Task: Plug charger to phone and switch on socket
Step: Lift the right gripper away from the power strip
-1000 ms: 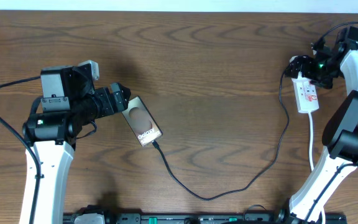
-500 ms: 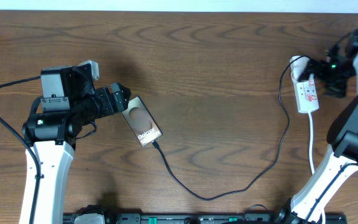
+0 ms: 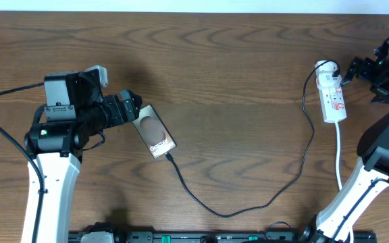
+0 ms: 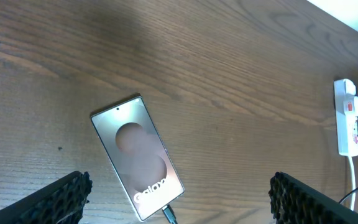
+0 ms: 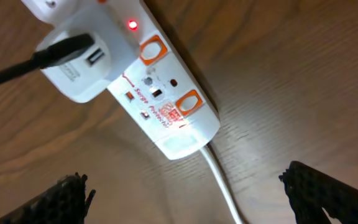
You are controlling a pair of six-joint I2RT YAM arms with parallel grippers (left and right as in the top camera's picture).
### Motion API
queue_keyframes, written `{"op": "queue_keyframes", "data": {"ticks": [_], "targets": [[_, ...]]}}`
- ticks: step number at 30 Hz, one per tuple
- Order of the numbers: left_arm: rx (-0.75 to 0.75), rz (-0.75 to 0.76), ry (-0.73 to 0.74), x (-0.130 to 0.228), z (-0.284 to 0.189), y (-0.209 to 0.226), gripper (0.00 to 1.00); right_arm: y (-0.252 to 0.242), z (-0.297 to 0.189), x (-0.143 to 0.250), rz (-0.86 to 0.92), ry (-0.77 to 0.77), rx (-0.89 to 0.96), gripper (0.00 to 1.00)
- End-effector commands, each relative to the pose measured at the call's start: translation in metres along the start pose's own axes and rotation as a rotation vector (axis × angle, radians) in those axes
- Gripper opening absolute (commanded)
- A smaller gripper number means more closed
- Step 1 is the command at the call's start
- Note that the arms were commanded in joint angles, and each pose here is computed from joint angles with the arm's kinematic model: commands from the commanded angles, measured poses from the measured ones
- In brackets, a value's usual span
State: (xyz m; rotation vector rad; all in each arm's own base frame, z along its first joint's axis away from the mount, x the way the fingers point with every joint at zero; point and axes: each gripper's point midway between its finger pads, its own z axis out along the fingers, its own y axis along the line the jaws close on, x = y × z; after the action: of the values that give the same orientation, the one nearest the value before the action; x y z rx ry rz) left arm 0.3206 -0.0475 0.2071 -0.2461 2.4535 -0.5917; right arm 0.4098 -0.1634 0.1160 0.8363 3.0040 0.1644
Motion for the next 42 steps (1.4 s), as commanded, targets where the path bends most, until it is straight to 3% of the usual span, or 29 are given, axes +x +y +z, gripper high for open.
{"op": "queue_keyframes", "data": {"ticks": [1,15,42], "targets": [[0.002,0.012,-0.006,-0.002,-0.002,-0.001,0.94,0.005,-0.024,-0.003,-0.003,-0.056,0.004,0.99],[0.002,0.012,-0.006,-0.002,-0.002,-0.001,0.94,0.037,-0.143,0.034,-0.005,-0.319,-0.055,0.99],[0.011,0.027,-0.039,-0.004,-0.013,-0.006,0.94,0.037,-0.146,0.036,-0.007,-0.325,-0.059,0.99]]}}
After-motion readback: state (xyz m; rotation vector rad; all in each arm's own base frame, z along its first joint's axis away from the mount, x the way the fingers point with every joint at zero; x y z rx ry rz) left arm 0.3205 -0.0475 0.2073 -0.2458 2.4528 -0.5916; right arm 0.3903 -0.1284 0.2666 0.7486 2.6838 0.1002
